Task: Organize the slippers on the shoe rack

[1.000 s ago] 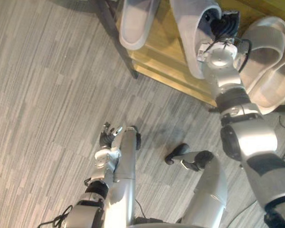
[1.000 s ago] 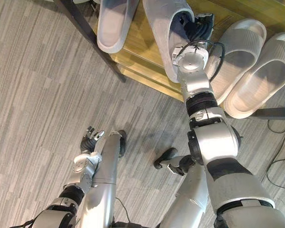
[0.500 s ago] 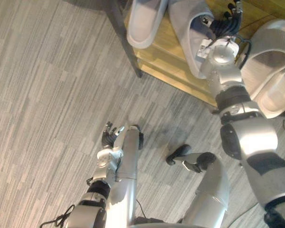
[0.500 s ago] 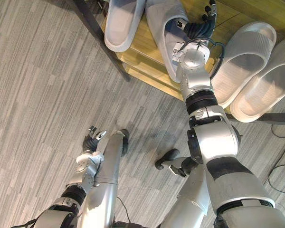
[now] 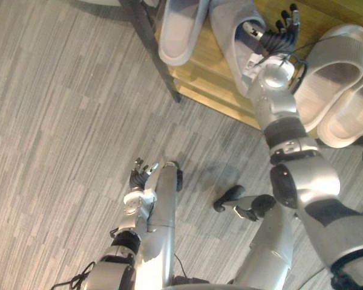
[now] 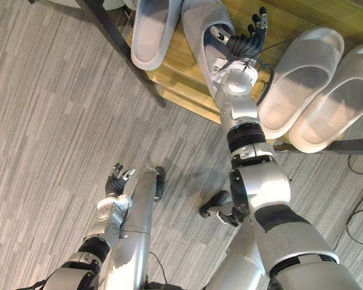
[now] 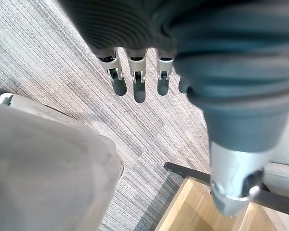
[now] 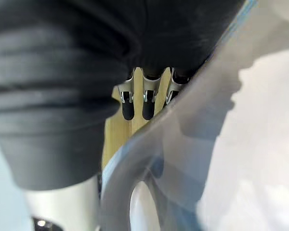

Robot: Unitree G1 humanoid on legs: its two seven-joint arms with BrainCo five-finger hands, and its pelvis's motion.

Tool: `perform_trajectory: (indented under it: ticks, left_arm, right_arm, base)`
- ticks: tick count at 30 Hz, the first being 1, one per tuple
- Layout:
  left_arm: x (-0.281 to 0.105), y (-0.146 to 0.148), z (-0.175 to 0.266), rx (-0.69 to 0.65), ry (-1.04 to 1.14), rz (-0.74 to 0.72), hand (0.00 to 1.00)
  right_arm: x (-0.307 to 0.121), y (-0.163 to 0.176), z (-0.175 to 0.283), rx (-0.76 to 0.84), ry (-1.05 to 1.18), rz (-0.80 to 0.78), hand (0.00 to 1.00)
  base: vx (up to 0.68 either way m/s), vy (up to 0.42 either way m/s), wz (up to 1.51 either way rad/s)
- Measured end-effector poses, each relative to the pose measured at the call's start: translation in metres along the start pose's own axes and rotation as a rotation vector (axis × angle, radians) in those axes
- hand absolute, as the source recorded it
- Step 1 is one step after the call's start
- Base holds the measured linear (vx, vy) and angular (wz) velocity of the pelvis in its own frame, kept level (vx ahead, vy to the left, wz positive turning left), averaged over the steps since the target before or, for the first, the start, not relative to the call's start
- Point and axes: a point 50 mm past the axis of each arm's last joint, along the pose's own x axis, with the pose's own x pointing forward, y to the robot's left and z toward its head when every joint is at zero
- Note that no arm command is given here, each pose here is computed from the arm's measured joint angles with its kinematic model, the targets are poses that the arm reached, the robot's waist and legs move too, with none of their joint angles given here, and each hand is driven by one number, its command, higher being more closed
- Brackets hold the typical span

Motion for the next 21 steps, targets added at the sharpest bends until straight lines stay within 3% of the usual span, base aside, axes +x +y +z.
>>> perform_trajectory:
  ticks: [15, 21]
  left_arm:
    - [-0.004, 0.008, -0.011, 0.006, 0.052, 0.027, 0.0]
    - [-0.006, 0.011, -0.018, 0.009, 0.083, 0.038, 0.0]
  right_arm:
    - [-0.029, 0.03, -0.026, 0.29, 0.13, 0.04, 0.0]
    - [-0.032, 0.033, -0.031, 0.336, 0.177, 0.048, 0.0]
  base:
    - [-0.01, -0.007, 0.0]
    - [-0.01, -0.013, 0.09]
